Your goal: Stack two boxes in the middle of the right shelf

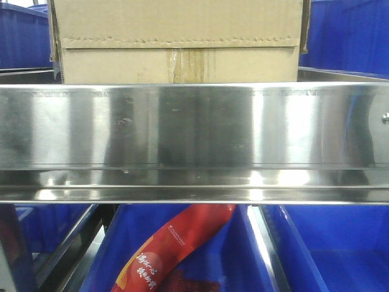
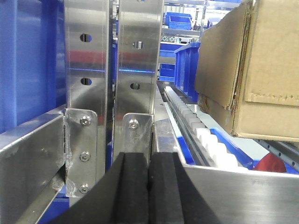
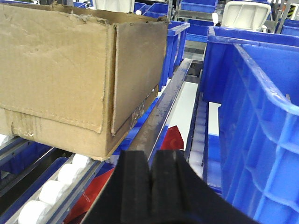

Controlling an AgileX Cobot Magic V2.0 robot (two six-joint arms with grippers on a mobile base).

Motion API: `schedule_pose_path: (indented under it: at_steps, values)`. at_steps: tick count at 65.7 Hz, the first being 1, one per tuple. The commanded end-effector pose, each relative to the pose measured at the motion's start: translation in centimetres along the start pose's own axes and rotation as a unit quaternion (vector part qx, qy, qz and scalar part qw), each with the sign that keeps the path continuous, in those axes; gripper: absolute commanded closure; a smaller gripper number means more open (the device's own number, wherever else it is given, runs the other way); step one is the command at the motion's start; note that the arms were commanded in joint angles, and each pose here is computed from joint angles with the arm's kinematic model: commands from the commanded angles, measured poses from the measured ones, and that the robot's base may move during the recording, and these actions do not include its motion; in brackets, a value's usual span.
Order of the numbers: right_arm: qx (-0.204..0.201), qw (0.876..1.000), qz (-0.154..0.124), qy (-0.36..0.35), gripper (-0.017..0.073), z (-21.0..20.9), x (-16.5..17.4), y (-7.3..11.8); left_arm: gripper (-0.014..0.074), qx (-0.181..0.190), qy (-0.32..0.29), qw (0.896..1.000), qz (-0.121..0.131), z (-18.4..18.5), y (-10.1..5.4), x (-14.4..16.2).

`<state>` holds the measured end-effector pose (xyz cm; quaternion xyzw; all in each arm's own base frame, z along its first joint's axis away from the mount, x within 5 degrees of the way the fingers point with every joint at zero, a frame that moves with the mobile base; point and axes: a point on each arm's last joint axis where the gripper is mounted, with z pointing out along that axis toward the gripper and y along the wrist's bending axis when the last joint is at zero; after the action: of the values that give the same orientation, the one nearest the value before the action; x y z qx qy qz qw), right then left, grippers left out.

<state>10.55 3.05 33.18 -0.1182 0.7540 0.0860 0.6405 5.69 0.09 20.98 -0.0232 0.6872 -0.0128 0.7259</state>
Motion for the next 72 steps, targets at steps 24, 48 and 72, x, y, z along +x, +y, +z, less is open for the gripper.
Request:
schedule_pose_path:
  at_steps: [24, 48, 72]
  values:
    - [0.005, 1.000, -0.009, -0.014, 0.0715, -0.1, -0.2, -0.1, 0.0705, -0.001, -0.012, 1.000, 0.003, -0.1, 0.0, -0.3]
    - [0.060, 0.996, 0.016, -0.069, 0.0715, -1.5, 1.9, -1.0, 0.0705, -0.001, -0.012, 1.000, 0.003, -0.1, 0.0, -0.3]
    - [0.143, 0.985, 0.027, -0.098, 0.0715, -3.7, 10.5, -1.3, 0.0705, -0.001, -0.012, 1.000, 0.003, -0.1, 0.0, -0.3]
